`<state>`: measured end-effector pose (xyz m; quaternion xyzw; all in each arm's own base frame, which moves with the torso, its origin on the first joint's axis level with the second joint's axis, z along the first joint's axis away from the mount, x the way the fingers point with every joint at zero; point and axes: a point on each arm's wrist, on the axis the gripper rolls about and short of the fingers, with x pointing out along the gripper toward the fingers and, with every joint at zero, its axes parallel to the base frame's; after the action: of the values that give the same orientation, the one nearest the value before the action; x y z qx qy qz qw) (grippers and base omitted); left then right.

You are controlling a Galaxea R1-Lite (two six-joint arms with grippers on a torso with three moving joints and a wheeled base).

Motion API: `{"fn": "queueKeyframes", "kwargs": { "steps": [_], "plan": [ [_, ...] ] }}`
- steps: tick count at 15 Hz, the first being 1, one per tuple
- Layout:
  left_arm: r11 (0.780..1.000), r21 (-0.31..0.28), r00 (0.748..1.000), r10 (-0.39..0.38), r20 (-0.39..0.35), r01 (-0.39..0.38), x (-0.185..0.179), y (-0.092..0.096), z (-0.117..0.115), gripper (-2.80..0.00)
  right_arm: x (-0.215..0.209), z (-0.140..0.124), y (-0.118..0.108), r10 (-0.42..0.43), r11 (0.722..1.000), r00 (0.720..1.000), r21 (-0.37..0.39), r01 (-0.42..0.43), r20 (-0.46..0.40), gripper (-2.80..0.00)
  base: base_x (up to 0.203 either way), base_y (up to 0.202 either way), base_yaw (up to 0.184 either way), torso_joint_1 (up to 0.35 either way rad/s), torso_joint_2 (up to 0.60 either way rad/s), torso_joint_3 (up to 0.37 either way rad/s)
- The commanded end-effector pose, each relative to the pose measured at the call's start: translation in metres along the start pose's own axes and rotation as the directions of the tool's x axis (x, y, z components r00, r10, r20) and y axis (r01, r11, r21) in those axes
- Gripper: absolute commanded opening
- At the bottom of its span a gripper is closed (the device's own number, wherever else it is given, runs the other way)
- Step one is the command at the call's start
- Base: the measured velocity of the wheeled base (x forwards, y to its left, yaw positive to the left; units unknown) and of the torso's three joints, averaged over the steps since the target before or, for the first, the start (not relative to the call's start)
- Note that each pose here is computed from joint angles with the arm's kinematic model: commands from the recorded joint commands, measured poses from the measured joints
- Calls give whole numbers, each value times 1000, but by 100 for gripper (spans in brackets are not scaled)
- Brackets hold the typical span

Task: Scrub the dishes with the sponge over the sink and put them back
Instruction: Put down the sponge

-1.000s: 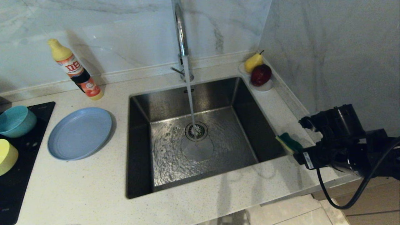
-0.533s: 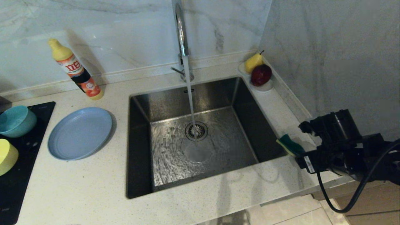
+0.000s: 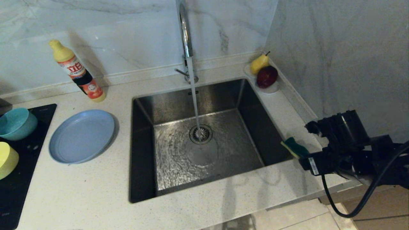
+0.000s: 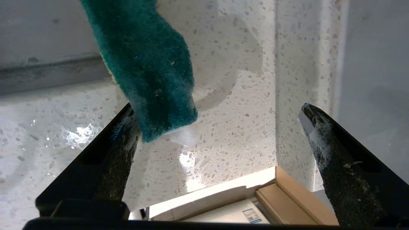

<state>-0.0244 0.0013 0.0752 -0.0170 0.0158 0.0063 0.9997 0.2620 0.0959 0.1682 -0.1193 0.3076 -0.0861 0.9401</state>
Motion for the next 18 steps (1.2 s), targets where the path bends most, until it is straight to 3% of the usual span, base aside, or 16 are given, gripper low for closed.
{"fn": "queueKeyframes", "kwargs": {
  "steps": [1, 7, 10, 15, 18],
  "plan": [
    [1000, 0, 1000, 1, -2, -1, 0, 0, 0, -280, -4, -1, -2, 1, 1000, 1000, 27, -1, 4, 0, 0, 0, 0, 0, 0, 0],
    [1000, 0, 1000, 0, -1, 0, 0, 0, 0, -280, 0, -3, -2, 26, 993, 999, 113, -23, -26, 0, 0, 0, 0, 0, 0, 0],
    [1000, 0, 1000, 2, -2, -2, 0, 0, 0, -280, -3, -4, -1, 125, 976, 992, 182, -117, -33, 0, 0, 0, 0, 0, 0, 0],
    [1000, 0, 1000, 0, -2, 0, 0, 0, 0, -280, -1, -5, -5, 161, 967, 987, 207, -151, -30, 0, 0, 0, 0, 0, 0, 0],
    [1000, 0, 1000, 0, -2, 0, 0, 0, 0, -280, 6, 0, -18, 112, 977, 993, 184, -105, -30, 0, 0, 0, 0, 0, 0, 0]
  ]
}}
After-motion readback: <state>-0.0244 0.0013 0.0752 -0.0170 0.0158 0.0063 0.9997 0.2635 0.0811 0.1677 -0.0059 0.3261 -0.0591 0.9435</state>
